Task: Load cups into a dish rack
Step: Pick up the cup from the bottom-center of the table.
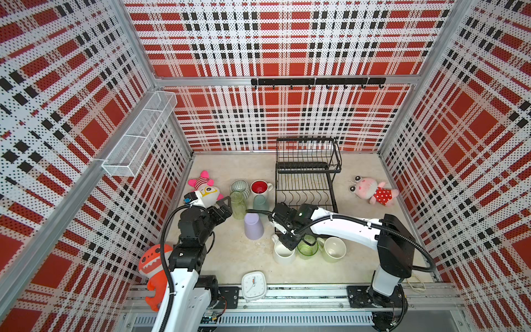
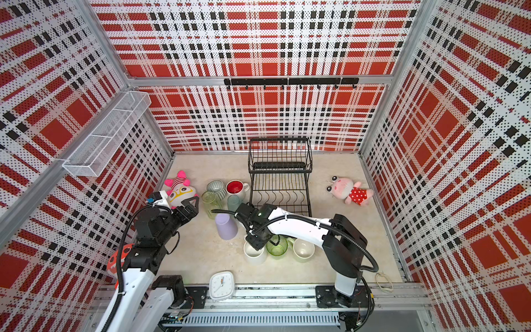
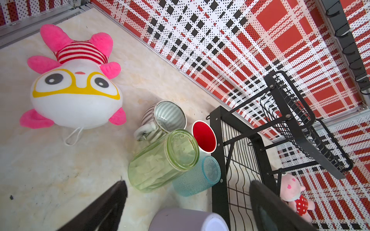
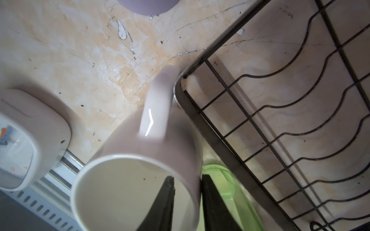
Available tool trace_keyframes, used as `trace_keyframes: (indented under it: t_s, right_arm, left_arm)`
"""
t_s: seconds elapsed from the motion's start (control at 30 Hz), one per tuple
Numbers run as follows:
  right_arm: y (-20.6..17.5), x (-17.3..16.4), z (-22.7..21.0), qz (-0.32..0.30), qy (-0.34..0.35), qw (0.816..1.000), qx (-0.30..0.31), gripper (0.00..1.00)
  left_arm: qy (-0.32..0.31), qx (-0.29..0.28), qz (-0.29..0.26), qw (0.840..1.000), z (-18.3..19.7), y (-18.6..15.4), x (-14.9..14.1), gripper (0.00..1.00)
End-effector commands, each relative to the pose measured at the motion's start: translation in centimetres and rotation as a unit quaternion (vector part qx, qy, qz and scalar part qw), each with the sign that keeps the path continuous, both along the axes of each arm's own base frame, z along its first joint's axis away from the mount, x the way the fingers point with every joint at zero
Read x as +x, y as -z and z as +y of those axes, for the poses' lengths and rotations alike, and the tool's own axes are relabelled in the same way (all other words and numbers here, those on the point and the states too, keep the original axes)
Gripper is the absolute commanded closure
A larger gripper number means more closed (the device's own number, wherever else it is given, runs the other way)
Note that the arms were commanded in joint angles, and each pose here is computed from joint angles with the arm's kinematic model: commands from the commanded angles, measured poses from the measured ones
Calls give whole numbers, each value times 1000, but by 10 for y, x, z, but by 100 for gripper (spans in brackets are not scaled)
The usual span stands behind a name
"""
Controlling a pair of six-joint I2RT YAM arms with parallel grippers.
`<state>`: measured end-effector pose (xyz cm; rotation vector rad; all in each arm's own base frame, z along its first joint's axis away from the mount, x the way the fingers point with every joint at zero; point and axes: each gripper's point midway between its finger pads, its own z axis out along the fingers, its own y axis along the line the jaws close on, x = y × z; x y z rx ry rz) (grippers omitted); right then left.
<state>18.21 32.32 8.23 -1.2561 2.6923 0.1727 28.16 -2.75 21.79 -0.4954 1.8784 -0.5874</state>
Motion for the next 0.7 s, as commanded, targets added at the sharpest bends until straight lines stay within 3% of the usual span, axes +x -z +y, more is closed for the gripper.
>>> trace_keyframes:
  t_s: [0.0, 0.37, 0.67]
  right_arm:
    - [9, -13, 5, 20, -15, 1000, -7, 77]
    - [-4, -12, 17, 0, -33, 999, 15, 97]
    - [-43, -8, 27, -35, -26, 995, 85, 100]
  left_arm:
    - [1, -5, 2, 1000, 0, 3, 0, 2]
    - [8, -8, -9, 1000, 0, -15, -1, 2]
    - [61, -39, -34, 997, -20, -39, -7, 2]
